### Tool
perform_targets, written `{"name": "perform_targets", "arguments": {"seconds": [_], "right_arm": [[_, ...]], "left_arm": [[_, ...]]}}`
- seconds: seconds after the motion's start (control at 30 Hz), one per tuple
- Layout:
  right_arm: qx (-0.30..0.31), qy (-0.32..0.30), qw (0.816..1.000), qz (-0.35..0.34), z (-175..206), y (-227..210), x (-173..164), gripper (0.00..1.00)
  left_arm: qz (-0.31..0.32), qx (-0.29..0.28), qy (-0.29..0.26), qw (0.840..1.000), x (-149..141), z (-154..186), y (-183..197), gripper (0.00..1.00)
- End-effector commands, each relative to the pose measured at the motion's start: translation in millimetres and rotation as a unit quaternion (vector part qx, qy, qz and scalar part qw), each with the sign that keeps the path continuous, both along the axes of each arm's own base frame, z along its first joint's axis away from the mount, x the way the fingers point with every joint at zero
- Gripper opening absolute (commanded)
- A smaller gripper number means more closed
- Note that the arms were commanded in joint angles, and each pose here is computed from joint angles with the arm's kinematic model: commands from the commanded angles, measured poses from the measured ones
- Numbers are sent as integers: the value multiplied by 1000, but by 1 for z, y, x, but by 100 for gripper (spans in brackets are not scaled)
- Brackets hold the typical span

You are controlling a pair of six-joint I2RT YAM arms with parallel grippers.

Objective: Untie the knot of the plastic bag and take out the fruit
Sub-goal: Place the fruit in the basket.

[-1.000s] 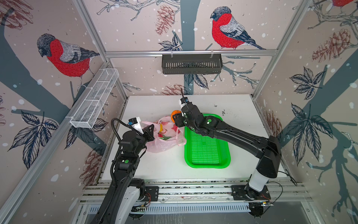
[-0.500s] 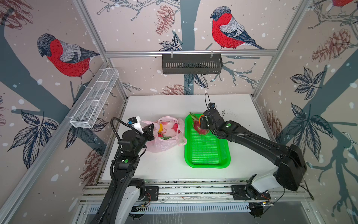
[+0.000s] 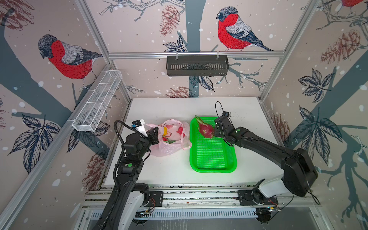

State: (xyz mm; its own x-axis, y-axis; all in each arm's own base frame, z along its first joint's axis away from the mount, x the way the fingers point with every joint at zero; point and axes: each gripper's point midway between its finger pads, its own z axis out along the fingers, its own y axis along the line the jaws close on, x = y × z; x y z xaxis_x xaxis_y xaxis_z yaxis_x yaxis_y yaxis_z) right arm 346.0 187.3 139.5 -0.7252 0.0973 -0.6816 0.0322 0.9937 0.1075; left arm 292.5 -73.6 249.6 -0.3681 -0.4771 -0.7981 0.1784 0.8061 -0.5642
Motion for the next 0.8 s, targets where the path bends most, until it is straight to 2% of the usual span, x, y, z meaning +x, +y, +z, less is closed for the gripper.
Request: {"name": "perform_targets", "arguments": {"seconds": [0.0,0.77], "right_arm": [[-11,6,1000,-8,-10,-4,1,36],[-59,63,996,-16,-71,-10,0,40]], "left_arm": [[0,1,-17,1000,1,8,1,0],[1,5,-16,1000,0,8,1,0]]}}
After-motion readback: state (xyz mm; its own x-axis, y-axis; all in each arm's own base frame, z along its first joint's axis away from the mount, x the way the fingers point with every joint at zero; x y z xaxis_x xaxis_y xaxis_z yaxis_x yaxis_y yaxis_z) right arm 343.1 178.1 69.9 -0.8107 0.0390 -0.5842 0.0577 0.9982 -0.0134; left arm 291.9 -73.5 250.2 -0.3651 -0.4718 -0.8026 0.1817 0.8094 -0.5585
